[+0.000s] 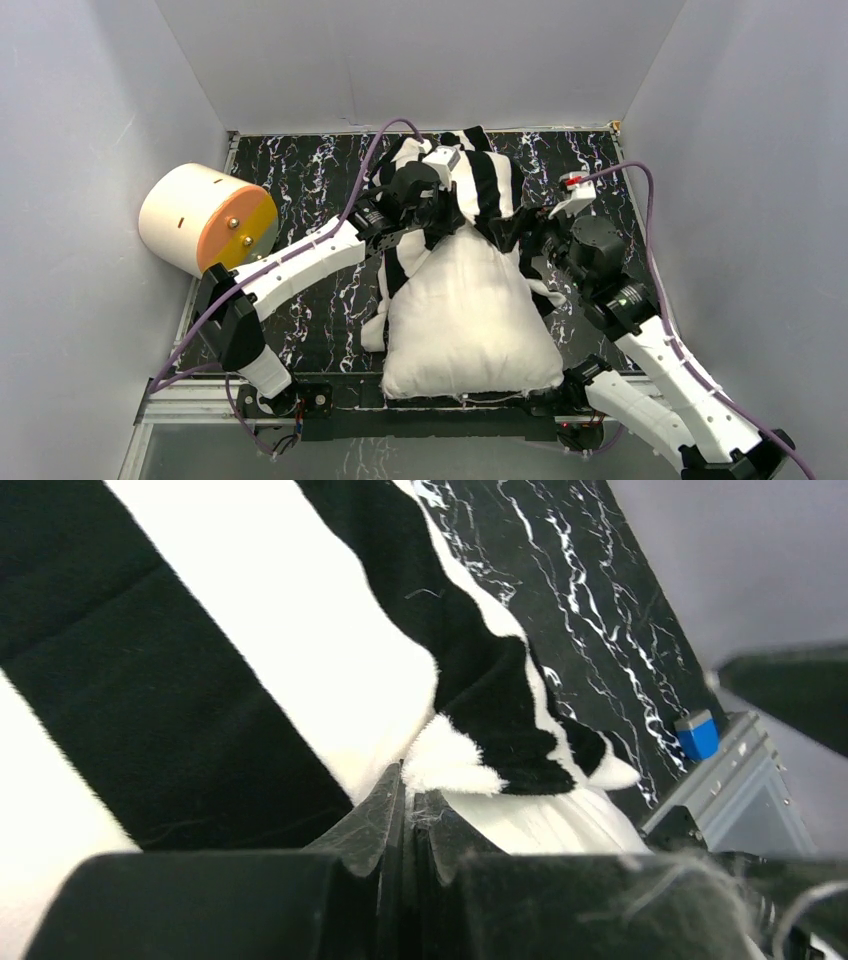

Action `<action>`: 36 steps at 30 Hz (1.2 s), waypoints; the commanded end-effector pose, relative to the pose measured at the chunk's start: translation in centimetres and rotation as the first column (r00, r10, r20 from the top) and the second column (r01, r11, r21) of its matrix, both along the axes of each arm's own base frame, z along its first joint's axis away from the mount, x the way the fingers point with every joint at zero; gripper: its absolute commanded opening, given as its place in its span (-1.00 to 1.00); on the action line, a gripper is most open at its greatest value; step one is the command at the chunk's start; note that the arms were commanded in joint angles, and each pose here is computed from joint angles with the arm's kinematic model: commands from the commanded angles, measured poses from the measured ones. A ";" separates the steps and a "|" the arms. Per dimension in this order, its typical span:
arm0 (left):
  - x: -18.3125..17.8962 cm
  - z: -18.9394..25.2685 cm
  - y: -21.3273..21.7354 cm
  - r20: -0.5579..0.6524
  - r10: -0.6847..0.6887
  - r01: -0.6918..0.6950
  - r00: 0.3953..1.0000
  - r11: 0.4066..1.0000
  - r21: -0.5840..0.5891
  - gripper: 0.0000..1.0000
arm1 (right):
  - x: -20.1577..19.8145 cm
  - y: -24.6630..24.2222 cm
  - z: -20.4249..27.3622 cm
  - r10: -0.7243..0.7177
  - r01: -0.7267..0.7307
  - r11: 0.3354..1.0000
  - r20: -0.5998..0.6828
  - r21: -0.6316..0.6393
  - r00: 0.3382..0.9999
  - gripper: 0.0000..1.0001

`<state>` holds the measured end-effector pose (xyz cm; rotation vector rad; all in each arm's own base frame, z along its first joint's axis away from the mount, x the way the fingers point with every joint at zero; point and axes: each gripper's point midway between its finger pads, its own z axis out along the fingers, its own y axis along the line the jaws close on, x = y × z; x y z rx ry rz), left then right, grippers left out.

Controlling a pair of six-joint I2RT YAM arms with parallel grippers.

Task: Put the pillow into the pillowcase
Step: Stuff the pillow into the pillowcase.

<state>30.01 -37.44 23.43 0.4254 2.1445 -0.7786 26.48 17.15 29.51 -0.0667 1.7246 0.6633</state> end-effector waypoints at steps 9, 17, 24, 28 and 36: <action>1.4 3.8 0.7 0.141 -0.032 0.047 0.990 0.993 -0.109 -1.00 | -10.5 1.7 -10.3 0.300 -0.323 0.946 -0.491 0.039 0.818 0.96; -6.1 10.4 -5.4 0.113 -0.278 0.300 0.954 0.874 -0.382 -1.00 | -0.8 4.3 -10.4 0.152 -0.112 0.978 -0.239 0.175 0.959 -0.66; -11.7 7.3 -8.5 0.029 -0.422 0.400 0.906 0.833 -0.381 -1.00 | 7.9 0.6 -5.8 -0.289 0.292 0.862 -0.073 0.414 0.955 -1.00; -11.8 5.6 -8.1 0.003 -0.420 0.396 0.908 0.853 -0.339 -1.00 | 9.0 -2.1 -7.1 -0.444 0.444 0.755 -0.122 0.483 0.888 -1.00; -11.4 2.4 -4.4 -0.038 -0.351 0.342 0.936 0.928 -0.145 -1.00 | 11.2 -4.8 -7.3 -0.552 0.524 0.671 -0.119 0.524 0.825 -1.00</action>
